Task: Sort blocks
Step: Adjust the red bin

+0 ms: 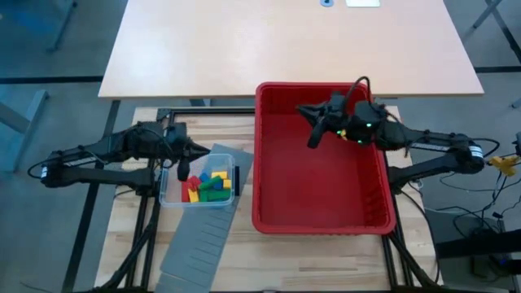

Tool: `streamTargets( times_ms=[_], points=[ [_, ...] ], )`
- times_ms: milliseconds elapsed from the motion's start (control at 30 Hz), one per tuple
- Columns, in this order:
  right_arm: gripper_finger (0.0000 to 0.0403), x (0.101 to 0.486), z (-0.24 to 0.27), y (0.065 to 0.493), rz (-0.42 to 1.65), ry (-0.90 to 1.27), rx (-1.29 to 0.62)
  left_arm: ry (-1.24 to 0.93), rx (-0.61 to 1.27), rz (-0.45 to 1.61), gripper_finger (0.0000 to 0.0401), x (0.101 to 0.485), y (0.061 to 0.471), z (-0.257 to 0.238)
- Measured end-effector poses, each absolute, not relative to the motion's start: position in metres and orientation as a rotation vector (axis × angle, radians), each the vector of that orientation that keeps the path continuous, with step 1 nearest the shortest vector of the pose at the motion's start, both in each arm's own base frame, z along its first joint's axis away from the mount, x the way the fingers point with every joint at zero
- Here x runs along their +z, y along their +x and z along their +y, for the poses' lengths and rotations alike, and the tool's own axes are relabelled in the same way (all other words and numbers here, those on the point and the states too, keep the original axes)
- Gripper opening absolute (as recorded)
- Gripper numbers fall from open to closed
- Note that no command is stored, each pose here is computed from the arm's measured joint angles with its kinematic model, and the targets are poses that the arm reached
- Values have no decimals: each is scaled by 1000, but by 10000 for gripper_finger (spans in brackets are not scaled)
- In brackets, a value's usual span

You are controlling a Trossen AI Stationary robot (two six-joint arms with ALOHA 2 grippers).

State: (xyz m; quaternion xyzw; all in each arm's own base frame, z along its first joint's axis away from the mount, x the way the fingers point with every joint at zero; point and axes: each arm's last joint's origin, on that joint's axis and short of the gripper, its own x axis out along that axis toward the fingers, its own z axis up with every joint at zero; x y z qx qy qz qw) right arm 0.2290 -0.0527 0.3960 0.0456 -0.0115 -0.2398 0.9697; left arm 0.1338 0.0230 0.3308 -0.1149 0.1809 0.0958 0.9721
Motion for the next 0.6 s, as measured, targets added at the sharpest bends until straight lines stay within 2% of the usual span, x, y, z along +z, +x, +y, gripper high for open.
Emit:
streamTargets(
  times_ms=[200, 333, 400, 500, 600],
  points=[
    [1, 386, -50, 183, 190, 141, -712, -247, 200, 319, 0, 335, 128, 22],
    [3, 370, -47, 146, 312, 284, -973, -270, 202, 305, 0, 336, 131, 23],
    [5, 364, -44, 128, 336, 376, -1038, -278, 203, 294, 2, 337, 134, 23],
    [25, 359, -39, 106, 375, 460, -1051, -284, 202, 282, 10, 338, 138, 24],
    [66, 355, -36, 91, 420, 515, -1074, -285, 202, 277, 24, 337, 144, 25]
  ],
)
